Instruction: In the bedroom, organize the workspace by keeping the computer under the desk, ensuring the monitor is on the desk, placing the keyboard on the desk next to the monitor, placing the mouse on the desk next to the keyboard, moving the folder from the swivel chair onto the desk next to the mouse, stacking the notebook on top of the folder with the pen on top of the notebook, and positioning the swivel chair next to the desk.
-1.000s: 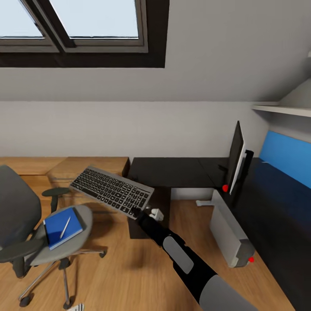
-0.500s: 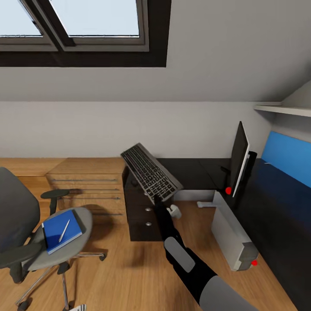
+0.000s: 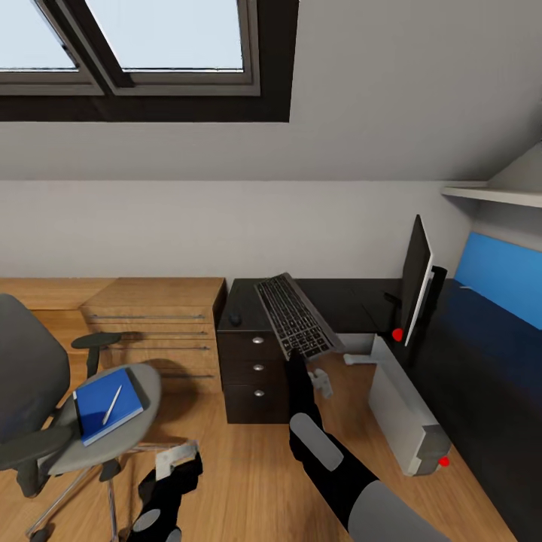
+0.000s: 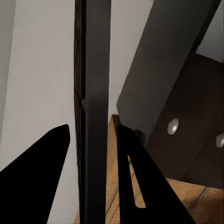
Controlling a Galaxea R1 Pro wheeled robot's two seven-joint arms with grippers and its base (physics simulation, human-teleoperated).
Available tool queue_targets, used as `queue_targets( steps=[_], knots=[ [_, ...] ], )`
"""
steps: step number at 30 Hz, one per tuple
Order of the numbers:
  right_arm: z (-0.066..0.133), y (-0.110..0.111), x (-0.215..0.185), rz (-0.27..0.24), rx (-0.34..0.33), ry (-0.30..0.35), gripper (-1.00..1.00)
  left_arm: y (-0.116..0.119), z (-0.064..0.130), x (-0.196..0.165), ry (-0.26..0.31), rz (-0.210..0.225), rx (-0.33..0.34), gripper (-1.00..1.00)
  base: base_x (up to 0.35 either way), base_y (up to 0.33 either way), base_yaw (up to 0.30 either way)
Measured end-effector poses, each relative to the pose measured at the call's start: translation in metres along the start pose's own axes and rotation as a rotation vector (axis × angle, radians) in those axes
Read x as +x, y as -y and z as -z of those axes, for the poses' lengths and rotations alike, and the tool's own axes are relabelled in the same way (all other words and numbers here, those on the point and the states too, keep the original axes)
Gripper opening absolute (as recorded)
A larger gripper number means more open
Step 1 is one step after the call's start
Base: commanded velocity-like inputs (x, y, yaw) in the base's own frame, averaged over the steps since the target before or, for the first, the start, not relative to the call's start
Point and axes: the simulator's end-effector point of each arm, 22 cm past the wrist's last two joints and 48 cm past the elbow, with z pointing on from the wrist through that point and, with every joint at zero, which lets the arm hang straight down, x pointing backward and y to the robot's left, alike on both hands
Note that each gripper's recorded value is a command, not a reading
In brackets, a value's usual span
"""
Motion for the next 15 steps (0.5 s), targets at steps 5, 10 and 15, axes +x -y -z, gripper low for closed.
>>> queue_targets(
  steps=[5,10,15],
  knots=[
    [0.0,0.008,-0.001,0.003,0.021,0.004,-1.0,0.0,0.02,-0.05,0.057,0.063,-0.043,1.0,0.0,0.0,0.0],
    [0.001,0.043,-0.005,0.003,0.129,0.01,-1.0,-0.007,0.02,-0.054,0.064,0.054,-0.056,1.0,0.051,0.0,0.0],
    [0.0,0.068,-0.019,-0.021,0.214,0.044,-1.0,-0.011,0.017,-0.047,0.052,0.043,-0.065,1.0,0.275,0.0,0.0]
  ],
)
